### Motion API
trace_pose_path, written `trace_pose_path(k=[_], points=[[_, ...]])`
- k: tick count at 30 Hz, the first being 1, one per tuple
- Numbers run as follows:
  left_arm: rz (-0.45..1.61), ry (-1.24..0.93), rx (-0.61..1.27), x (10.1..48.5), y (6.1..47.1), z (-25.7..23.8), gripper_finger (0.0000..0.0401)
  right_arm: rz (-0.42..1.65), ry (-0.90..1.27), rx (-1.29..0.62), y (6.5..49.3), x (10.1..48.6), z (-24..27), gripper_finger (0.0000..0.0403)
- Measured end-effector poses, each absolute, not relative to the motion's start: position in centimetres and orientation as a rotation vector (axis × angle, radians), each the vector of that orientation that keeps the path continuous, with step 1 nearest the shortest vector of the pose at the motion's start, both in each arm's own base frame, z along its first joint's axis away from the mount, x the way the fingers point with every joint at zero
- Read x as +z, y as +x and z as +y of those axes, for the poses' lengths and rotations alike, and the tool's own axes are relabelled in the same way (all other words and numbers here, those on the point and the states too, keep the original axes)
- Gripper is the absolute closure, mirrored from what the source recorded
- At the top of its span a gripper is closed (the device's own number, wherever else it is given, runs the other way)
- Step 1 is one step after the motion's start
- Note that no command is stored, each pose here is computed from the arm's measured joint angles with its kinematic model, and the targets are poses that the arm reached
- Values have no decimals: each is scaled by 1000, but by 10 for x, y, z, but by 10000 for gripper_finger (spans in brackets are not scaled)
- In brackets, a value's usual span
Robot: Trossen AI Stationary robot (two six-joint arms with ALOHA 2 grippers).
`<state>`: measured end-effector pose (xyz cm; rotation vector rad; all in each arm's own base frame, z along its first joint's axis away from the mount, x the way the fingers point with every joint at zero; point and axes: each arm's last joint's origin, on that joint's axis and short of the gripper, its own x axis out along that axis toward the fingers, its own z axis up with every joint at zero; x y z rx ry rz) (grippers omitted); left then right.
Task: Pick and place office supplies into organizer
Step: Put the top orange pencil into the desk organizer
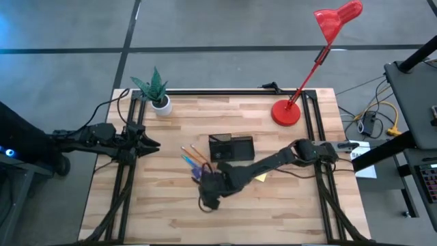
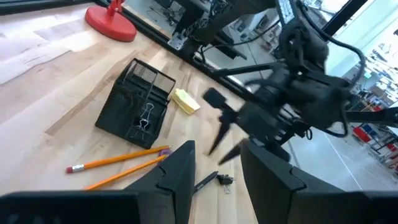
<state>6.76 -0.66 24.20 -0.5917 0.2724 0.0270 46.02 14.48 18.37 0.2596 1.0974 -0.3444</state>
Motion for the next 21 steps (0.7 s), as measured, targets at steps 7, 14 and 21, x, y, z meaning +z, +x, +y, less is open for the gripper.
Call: trace_pose_path(k=[7,14,21], points=[[275,-642,32,241,68,-7,285,1227,442,-426,465,168,84,323],[273,-643,31,241,68,-7,285,1253,411,-420,468,163,43,344],[268,-615,27,241,67,-7,285,1281,345,-448,466,163,23,346]])
